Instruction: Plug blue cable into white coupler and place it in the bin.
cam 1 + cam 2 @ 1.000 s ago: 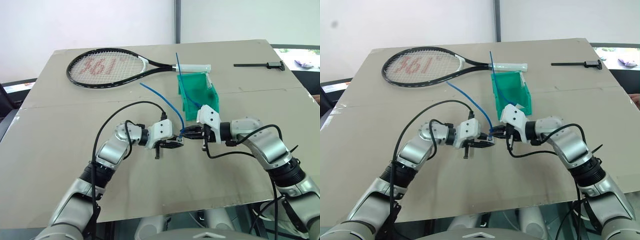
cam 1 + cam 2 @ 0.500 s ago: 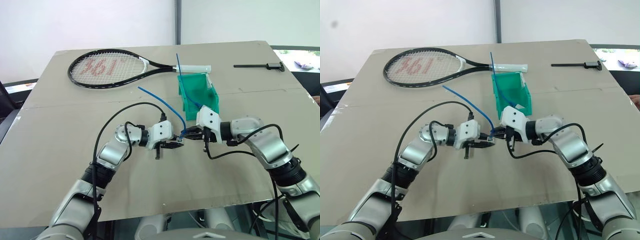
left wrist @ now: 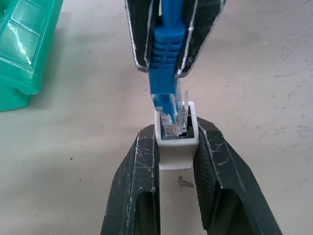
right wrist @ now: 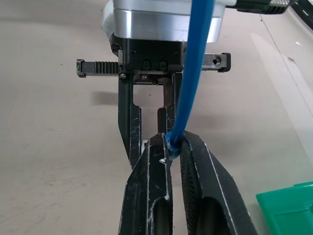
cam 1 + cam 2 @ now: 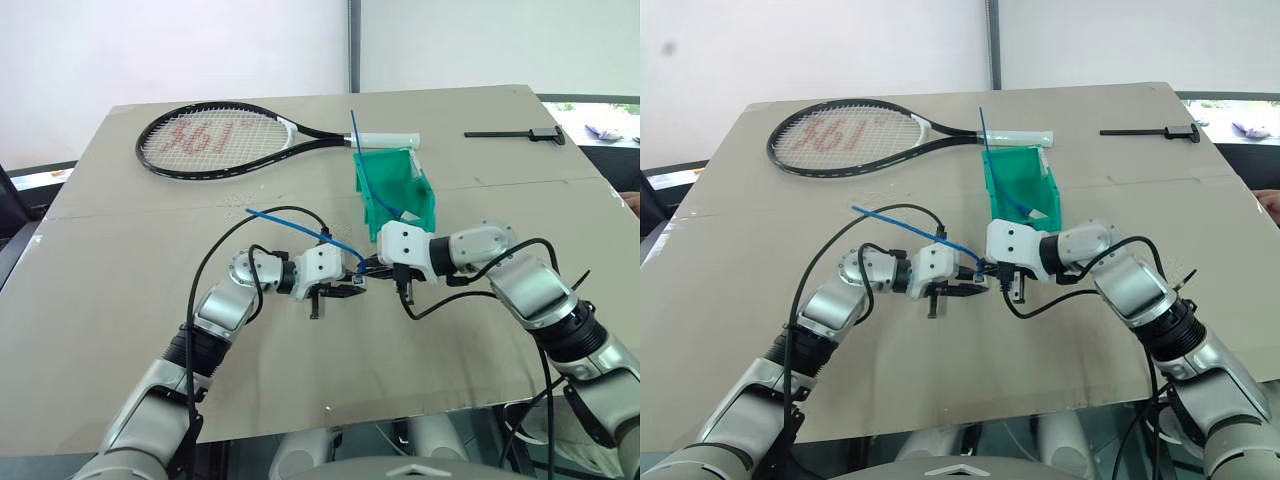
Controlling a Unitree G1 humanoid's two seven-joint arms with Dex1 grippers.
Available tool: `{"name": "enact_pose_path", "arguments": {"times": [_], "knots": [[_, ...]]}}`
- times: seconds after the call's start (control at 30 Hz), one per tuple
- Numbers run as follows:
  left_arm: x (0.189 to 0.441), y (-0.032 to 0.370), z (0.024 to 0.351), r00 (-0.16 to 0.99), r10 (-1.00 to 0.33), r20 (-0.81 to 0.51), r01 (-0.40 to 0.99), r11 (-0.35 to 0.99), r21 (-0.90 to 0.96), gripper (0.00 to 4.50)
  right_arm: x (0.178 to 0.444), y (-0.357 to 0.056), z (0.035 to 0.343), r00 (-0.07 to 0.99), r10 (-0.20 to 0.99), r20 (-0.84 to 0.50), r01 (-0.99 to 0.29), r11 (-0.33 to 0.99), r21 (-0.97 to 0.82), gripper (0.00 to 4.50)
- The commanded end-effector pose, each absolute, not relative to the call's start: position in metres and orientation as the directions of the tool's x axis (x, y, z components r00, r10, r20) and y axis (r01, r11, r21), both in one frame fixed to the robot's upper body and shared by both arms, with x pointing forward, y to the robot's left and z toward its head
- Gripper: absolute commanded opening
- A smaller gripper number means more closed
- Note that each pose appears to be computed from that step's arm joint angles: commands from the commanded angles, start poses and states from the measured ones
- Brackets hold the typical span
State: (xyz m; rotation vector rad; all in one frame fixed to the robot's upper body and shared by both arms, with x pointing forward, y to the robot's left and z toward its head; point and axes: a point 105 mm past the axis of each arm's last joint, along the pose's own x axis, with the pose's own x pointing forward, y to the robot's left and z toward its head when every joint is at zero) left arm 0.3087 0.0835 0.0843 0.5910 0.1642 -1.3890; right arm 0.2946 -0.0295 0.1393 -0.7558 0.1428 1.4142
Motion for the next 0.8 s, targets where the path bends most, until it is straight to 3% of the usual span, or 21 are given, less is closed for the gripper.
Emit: {"name": "enact_pose_path", "arguments": {"times": [0.03,0.4,0.8], "knots": [[0.307,0.088,0.073,0.201,-0.856,-0.477,0.958,0.070,0.278,0.34,0.288,-0.032,0.129,0.149,0.794,-0.590,-0.936,-0.079,-0.343,0.00],[0.307,0.088,0.073,0.200,-0.857,-0.474,0.957,0.068,0.281,0.34,0.290,-0.030,0.127,0.144,0.787,-0.600,-0.946,-0.068,-0.316,0.00],[0.307,0.088,0.076,0.201,-0.860,-0.469,0.957,0.071,0.280,0.34,0.298,-0.034,0.069,0.133,0.737,-0.663,-0.979,-0.008,-0.206,0.00]]}}
